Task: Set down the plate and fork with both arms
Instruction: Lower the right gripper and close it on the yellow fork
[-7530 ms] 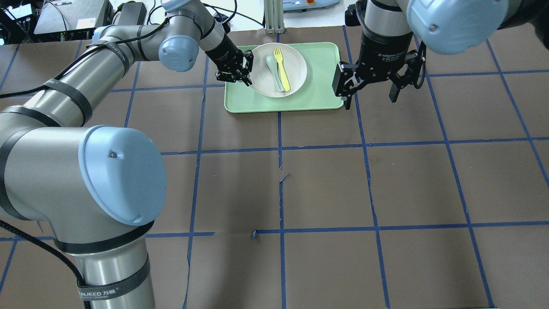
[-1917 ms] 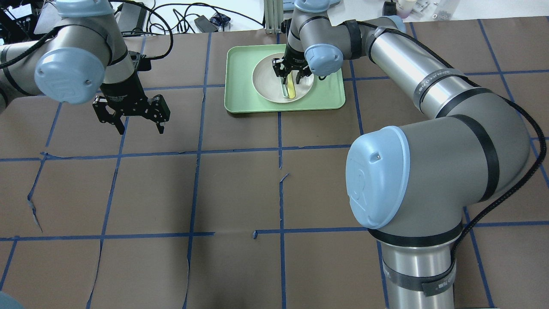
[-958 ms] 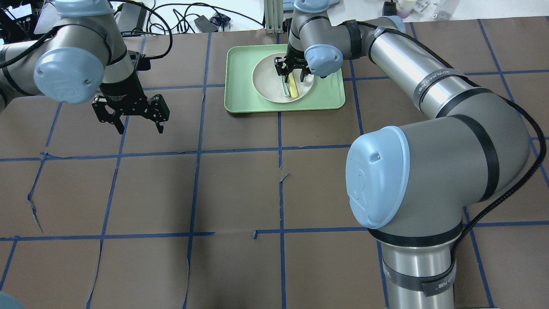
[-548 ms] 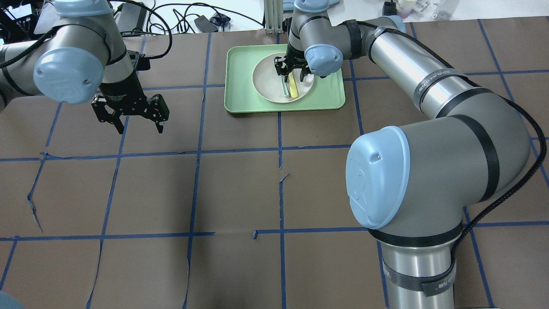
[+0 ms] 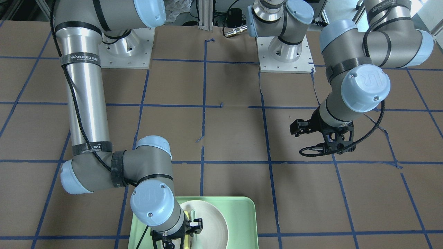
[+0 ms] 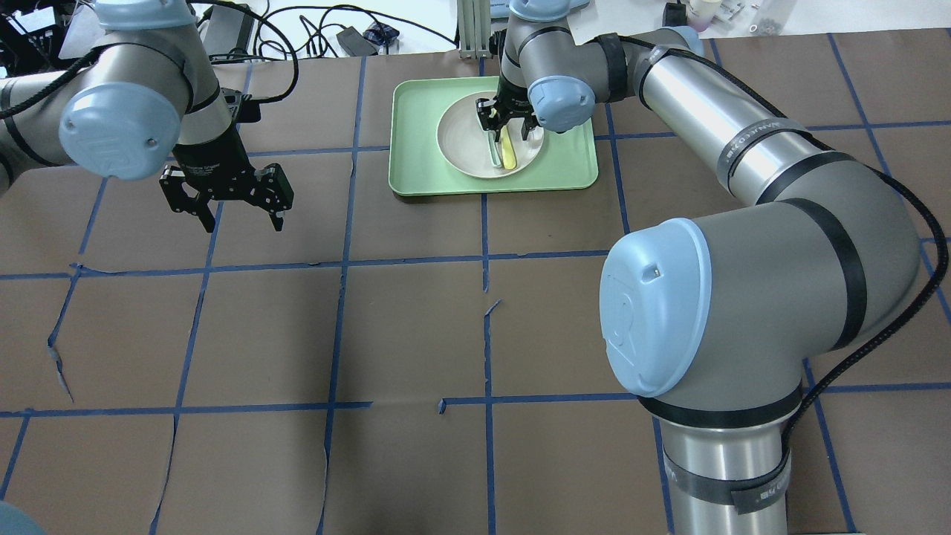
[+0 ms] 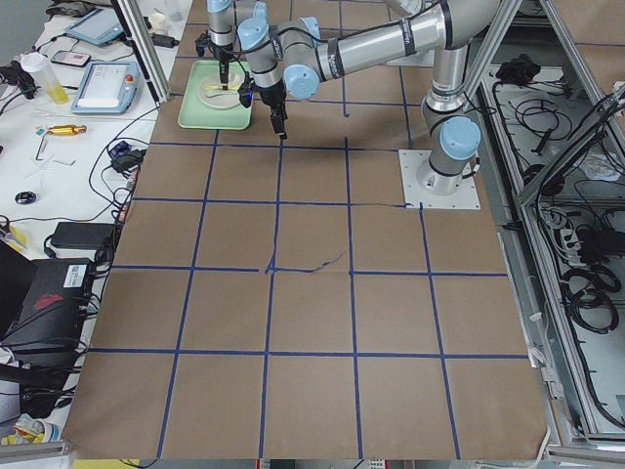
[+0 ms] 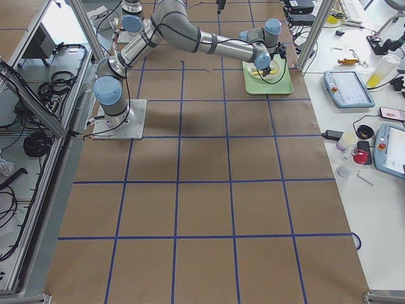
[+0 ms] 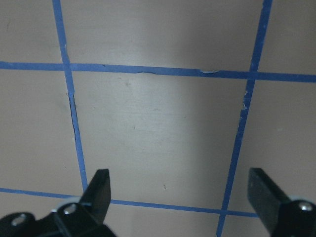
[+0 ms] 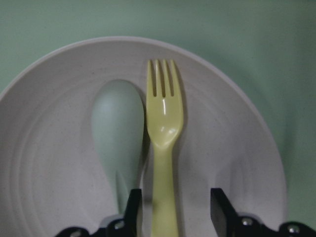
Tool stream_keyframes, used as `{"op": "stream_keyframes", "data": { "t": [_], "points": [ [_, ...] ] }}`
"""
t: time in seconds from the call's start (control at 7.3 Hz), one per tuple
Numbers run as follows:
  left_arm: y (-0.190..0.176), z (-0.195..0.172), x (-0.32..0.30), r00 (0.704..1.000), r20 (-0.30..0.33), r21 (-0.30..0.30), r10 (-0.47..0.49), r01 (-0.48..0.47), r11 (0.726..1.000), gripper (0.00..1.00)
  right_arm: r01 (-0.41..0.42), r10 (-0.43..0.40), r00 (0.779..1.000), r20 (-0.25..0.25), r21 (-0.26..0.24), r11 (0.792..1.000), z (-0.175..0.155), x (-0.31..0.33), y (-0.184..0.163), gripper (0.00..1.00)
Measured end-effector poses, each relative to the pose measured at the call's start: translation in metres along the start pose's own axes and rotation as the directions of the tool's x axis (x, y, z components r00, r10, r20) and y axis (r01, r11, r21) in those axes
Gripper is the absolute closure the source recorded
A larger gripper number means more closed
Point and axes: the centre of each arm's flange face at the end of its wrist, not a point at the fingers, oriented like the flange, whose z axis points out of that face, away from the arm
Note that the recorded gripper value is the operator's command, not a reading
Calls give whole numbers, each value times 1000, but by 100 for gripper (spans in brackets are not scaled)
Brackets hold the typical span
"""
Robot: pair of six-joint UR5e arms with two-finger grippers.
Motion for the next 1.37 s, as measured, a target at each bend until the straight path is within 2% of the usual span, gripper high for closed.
{"op": "stream_keyframes", "data": {
  "t": [0.68, 0.82, 1.1, 1.37],
  "points": [
    [-1, -2, -1, 1000, 8, 3, 13, -13, 1000, 0, -2, 2, 1000, -5, -15, 1000, 8, 0, 4, 44],
    [-1, -2, -2, 1000, 15, 3, 21, -21, 1000, 0, -5, 5, 1000, 0, -20, 1000, 10, 0, 5, 52],
    [-1, -1, -2, 999, 20, 2, 26, -26, 1000, 0, -7, 7, 1000, 4, -25, 1000, 11, 0, 6, 100],
    [0, -1, -2, 999, 21, 2, 27, -27, 1000, 0, -4, 4, 1000, -1, -19, 1000, 4, 1, 6, 100]
  ]
}}
